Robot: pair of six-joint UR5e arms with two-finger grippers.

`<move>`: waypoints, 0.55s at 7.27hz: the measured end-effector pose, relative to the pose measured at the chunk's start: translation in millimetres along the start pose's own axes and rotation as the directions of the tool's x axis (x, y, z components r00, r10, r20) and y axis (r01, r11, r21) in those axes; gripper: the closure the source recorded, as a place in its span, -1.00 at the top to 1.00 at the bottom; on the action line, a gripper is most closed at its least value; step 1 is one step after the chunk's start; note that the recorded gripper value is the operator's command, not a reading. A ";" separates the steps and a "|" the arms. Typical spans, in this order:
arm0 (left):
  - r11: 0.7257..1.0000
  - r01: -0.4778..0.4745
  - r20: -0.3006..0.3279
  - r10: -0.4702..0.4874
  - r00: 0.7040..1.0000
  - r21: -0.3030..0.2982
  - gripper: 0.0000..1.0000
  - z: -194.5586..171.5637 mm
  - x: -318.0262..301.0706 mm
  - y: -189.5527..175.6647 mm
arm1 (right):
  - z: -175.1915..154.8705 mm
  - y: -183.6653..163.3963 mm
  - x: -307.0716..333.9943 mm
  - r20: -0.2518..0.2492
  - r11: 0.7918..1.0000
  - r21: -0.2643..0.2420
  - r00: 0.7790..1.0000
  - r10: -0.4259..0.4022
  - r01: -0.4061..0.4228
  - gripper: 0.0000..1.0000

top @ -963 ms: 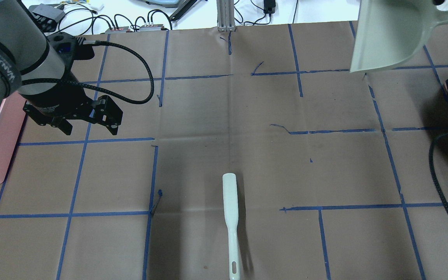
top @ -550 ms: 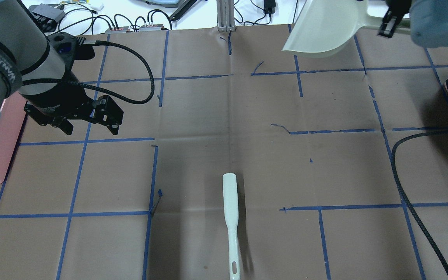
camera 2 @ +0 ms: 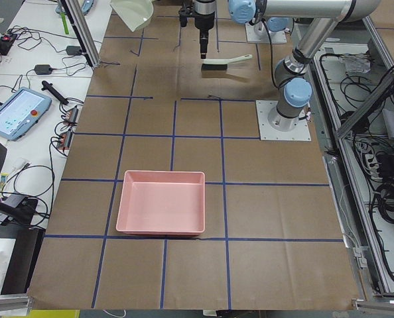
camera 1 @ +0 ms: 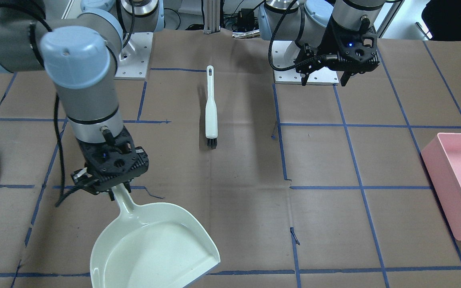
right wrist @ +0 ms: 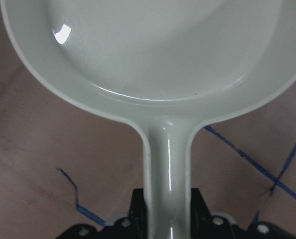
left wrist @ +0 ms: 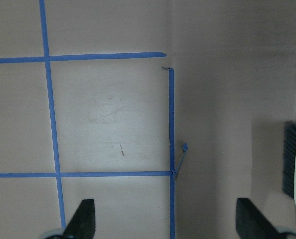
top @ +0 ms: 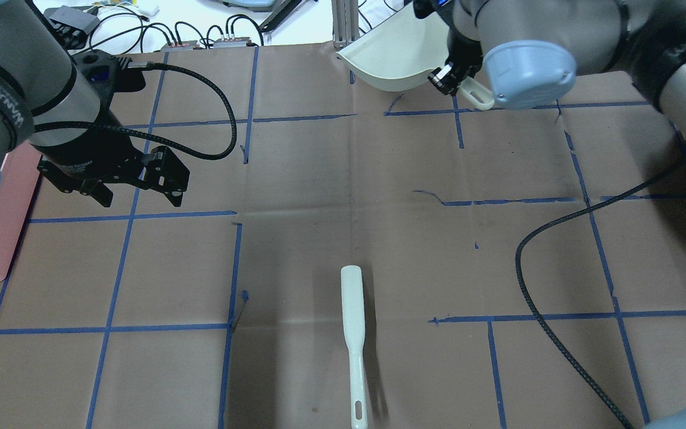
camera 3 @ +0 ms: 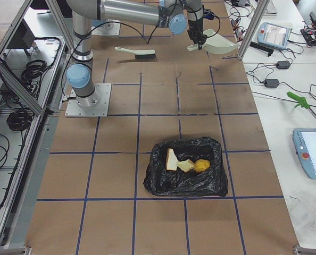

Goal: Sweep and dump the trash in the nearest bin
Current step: 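Bring the empty dustpan back over the table with the right gripper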

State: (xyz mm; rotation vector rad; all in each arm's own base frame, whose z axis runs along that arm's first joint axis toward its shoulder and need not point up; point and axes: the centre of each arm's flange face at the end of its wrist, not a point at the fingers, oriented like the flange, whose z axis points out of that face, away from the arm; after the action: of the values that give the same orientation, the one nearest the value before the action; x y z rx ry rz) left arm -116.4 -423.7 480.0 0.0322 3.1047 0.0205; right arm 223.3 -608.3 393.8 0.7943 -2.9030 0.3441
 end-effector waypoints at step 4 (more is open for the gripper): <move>1.000 0.003 0.000 -0.003 1.000 0.000 0.99 0.9 0.1 0.4 | 42.4 -12.4 -83.5 0.089 0.959 -0.110 0.958 0.272 -0.262 -0.96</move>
State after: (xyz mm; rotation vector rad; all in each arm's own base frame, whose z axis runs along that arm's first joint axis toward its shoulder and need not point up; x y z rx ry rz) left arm -116.4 -423.3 479.1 0.0280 3.1048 0.0207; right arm 299.2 -588.3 341.1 0.4155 -3.1010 0.1863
